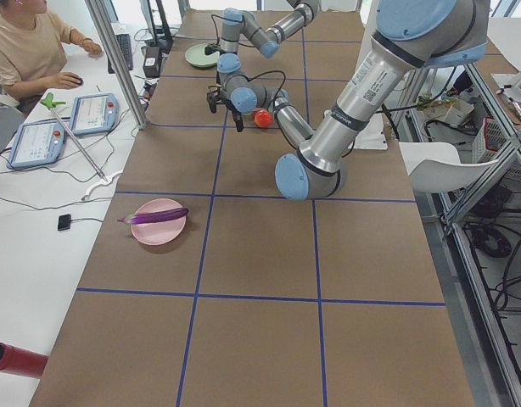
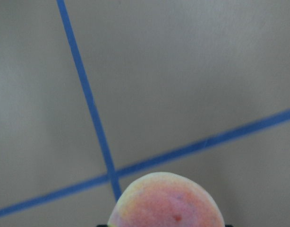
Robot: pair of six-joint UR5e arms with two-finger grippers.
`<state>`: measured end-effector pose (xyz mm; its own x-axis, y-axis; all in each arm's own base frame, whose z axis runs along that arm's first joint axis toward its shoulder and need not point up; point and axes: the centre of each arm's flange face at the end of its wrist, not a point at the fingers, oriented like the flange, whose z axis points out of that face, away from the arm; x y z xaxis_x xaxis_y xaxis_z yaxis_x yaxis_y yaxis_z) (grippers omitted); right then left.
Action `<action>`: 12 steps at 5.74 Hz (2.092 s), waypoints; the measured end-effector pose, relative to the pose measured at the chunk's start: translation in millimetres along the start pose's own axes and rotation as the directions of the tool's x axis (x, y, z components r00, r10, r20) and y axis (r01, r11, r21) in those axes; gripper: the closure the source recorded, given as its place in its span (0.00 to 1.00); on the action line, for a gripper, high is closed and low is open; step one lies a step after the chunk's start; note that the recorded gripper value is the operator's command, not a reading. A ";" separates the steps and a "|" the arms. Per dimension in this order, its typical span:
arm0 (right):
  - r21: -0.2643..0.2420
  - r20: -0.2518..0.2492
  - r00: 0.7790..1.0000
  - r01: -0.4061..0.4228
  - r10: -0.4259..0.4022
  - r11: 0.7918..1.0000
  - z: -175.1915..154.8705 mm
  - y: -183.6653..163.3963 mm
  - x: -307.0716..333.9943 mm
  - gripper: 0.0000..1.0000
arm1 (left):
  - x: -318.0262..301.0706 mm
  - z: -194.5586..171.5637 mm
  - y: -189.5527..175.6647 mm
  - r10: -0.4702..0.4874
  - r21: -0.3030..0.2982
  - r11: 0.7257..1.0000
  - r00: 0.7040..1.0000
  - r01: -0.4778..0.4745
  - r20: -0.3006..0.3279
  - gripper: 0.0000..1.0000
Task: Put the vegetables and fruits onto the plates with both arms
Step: 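Carry peach to green plate with right gripper while left reaches for chili, then grasp the red chili pepper with the left gripper while the right gripper releases the peach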
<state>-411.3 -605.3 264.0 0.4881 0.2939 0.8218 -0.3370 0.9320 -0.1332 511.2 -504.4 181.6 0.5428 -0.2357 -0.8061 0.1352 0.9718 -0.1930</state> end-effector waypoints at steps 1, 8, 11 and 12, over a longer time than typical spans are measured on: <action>0.035 -0.046 0.998 0.039 -0.037 0.999 -19.3 -67.1 62.2 1.00 | 43.0 21.3 40.5 0.048 0.009 0.999 0.999 -0.049 0.018 0.00; 0.089 -0.386 0.918 0.138 -0.093 0.986 15.1 -252.5 284.0 0.00 | 152.5 110.9 53.7 0.305 0.070 0.948 0.948 -0.311 0.088 0.00; 0.032 -0.239 0.958 0.169 -0.157 0.985 0.9 -215.5 232.9 0.00 | 157.2 129.8 91.3 0.321 0.023 0.946 0.942 -0.325 0.092 1.00; 0.013 -0.197 0.969 0.155 -0.149 0.988 -0.8 -200.0 209.6 0.00 | 156.4 128.6 90.7 0.323 0.022 0.945 0.942 -0.326 0.095 1.00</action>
<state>-241.0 -729.9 462.4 0.6819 0.1874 0.7070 -0.2676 0.9635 0.0027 714.9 -453.6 110.0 0.6335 0.0911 -0.7684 -0.0308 0.9952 0.0926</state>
